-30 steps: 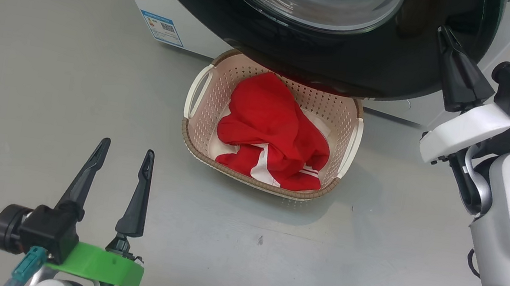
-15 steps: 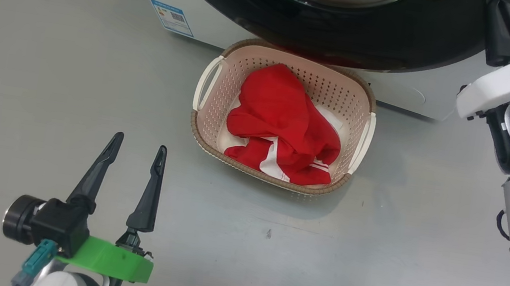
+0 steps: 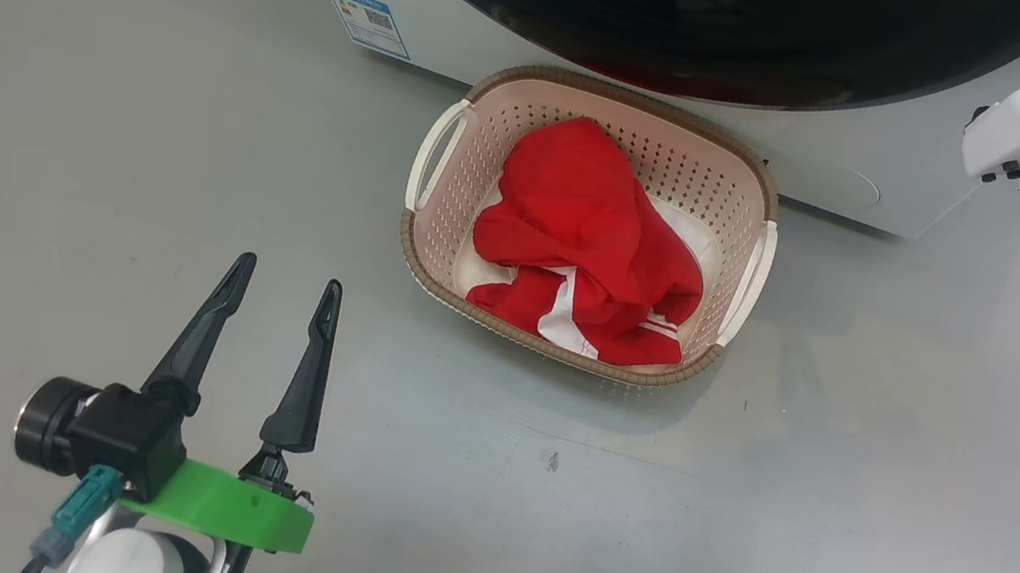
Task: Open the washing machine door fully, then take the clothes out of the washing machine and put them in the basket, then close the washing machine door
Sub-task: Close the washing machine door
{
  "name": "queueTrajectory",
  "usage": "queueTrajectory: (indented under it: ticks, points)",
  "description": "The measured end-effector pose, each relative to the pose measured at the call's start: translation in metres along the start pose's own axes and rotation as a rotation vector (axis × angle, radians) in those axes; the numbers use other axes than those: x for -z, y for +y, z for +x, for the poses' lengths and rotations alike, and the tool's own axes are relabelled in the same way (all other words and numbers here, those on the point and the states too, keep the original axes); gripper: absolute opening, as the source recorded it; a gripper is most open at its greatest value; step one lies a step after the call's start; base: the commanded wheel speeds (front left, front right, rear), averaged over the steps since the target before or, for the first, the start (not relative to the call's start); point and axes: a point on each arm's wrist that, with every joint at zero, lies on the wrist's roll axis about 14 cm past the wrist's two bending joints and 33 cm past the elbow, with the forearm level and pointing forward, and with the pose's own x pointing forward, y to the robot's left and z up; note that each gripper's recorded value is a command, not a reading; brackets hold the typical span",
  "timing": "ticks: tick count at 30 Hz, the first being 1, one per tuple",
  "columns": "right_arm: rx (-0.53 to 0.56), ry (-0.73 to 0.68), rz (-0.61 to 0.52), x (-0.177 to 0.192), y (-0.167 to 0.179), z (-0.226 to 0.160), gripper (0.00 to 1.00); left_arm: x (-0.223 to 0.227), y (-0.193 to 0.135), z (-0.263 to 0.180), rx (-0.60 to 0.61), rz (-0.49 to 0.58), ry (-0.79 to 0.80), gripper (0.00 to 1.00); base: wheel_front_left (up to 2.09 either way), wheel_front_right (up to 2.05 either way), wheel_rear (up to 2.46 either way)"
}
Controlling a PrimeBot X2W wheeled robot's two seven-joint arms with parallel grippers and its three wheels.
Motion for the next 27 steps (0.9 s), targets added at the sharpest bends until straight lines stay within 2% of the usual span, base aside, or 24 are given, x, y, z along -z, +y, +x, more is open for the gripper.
queueTrajectory:
  ticks: [10, 14, 22, 27]
  points:
    - [-0.008, -0.001, 0.000, 0.005, 0.004, 0.000, 0.00, -0.003, -0.001, 0.005, 0.006, -0.006, -0.015, 1.00, 0.00, 0.00, 0.00]
    - [-0.031, -0.018, 0.006, 0.003, 0.016, -0.003, 0.00, -0.003, -0.002, 0.005, 0.008, -0.008, -0.015, 1.00, 0.00, 0.00, 0.00]
    - [-0.065, 0.005, 0.022, 0.015, 0.035, -0.028, 0.00, -0.009, -0.005, 0.005, 0.019, -0.015, -0.035, 1.00, 0.00, 0.00, 0.00]
    - [-0.044, 0.015, 0.087, 0.021, 0.040, -0.050, 0.00, -0.014, -0.007, 0.006, 0.022, -0.018, -0.051, 1.00, 0.00, 0.00, 0.00]
